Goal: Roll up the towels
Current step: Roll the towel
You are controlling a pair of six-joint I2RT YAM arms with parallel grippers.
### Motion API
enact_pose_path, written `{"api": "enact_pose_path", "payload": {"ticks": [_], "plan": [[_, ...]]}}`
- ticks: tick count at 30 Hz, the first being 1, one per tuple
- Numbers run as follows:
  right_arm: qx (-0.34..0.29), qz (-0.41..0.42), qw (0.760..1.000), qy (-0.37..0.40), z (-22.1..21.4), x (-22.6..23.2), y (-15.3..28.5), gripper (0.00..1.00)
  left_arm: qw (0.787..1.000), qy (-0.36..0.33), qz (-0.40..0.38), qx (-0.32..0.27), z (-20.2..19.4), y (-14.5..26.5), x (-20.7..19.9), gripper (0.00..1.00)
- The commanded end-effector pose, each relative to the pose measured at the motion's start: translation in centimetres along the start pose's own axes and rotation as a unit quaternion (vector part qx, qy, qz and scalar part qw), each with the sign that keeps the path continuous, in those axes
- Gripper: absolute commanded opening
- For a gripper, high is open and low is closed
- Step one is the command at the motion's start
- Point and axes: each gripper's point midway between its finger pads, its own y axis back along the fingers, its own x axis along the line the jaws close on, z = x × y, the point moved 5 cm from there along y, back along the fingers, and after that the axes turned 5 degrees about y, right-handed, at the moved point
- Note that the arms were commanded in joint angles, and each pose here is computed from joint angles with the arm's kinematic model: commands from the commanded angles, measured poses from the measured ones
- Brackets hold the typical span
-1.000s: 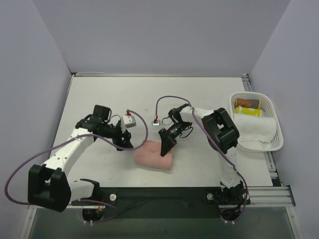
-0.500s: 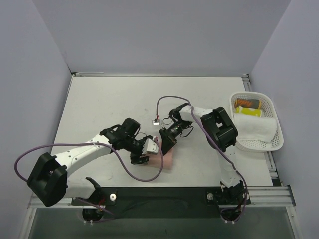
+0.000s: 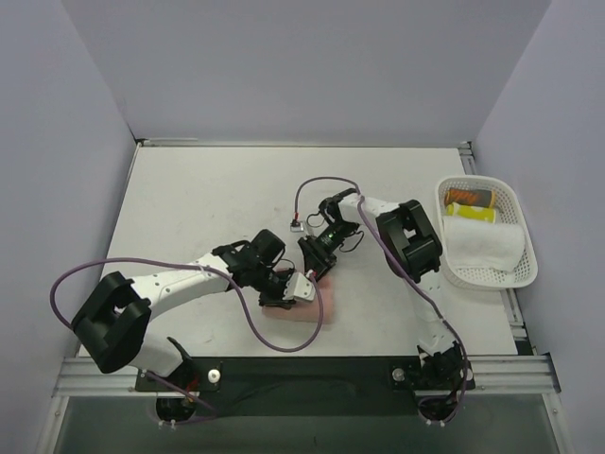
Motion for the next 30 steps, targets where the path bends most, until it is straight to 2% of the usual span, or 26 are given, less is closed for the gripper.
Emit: {"api": "enact_pose_path", "payload": {"ticks": [1, 10, 17, 20, 25, 30], "plan": [[0.013, -0.055, 0.997, -0.051, 0.7, -1.9, 0.4, 0.42, 0.999, -0.008, -0.011, 0.048, -1.9, -0.9, -0.8, 0.27], [0.042, -0.096, 0.993, -0.055, 1.8, -2.6, -1.5, 0.4, 0.998, -0.018, -0.003, 0.054, -0.9, -1.5, 0.6, 0.32], [0.033, -0.111, 0.992, -0.048, 3.2, -3.0, -1.3, 0.4, 0.996, 0.025, -0.024, 0.084, -1.0, -2.8, 2.1, 0.34], [0.002, -0.125, 0.991, -0.044, 4.0, -3.0, 0.9, 0.4, 0.989, 0.079, -0.065, 0.104, -2.5, -3.4, 2.1, 0.31], [-0.097, -0.163, 0.982, -0.007, 6.8, -1.2, 7.2, 0.43, 0.975, 0.17, -0.113, 0.089, -3.4, -2.6, 2.6, 0.28], [-0.16, -0.183, 0.969, 0.034, 6.9, 1.5, 12.7, 0.46, 0.965, 0.215, -0.125, 0.08, -3.9, -2.3, 4.3, 0.27]]}}
